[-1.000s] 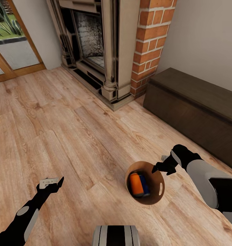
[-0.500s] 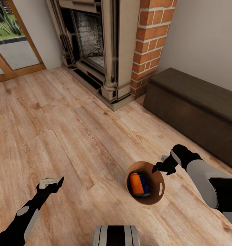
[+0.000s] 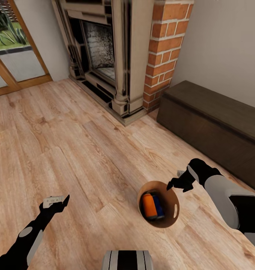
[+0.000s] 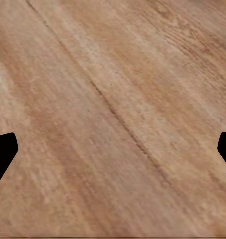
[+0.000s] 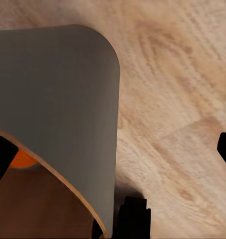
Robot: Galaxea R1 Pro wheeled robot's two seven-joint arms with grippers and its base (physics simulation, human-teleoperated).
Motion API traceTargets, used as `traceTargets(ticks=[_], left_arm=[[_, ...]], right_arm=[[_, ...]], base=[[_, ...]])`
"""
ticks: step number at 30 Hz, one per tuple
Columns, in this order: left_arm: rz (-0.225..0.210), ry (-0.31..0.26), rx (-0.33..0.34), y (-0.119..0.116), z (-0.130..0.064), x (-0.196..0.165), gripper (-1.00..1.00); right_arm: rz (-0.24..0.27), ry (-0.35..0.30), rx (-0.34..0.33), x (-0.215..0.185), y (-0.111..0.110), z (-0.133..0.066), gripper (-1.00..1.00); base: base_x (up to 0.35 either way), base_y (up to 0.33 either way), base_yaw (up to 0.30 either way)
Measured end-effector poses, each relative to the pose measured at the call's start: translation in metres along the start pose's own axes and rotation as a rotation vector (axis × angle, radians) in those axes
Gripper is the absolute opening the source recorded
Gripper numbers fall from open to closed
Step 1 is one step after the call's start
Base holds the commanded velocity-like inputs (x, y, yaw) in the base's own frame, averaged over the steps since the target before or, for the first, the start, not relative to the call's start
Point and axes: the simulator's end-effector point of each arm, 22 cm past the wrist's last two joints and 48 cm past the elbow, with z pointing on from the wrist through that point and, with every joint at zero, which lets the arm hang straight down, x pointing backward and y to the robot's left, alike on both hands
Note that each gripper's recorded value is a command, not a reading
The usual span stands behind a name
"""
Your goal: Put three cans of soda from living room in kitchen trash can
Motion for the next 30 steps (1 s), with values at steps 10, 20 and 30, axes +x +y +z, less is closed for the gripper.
traceTargets(ticks=[10,20,30], left_arm=[[-0.015,0.088,-0.029,0.003,-0.015,0.02,1.0],[-0.029,0.186,-0.072,0.01,-0.034,0.044,1.0],[0.026,0.283,-0.085,0.0,-0.054,0.065,1.0]], right_arm=[[-0.006,0.004,0.009,0.001,0.006,-0.019,1.0],[0.0,0.01,0.063,0.005,-0.006,-0.039,1.0],[-0.008,0.018,0.072,0.022,-0.008,-0.042,1.0]], base=[[0.0,0.0,0.0],[0.0,0.0,0.0],[0.0,0.0,0.0]])
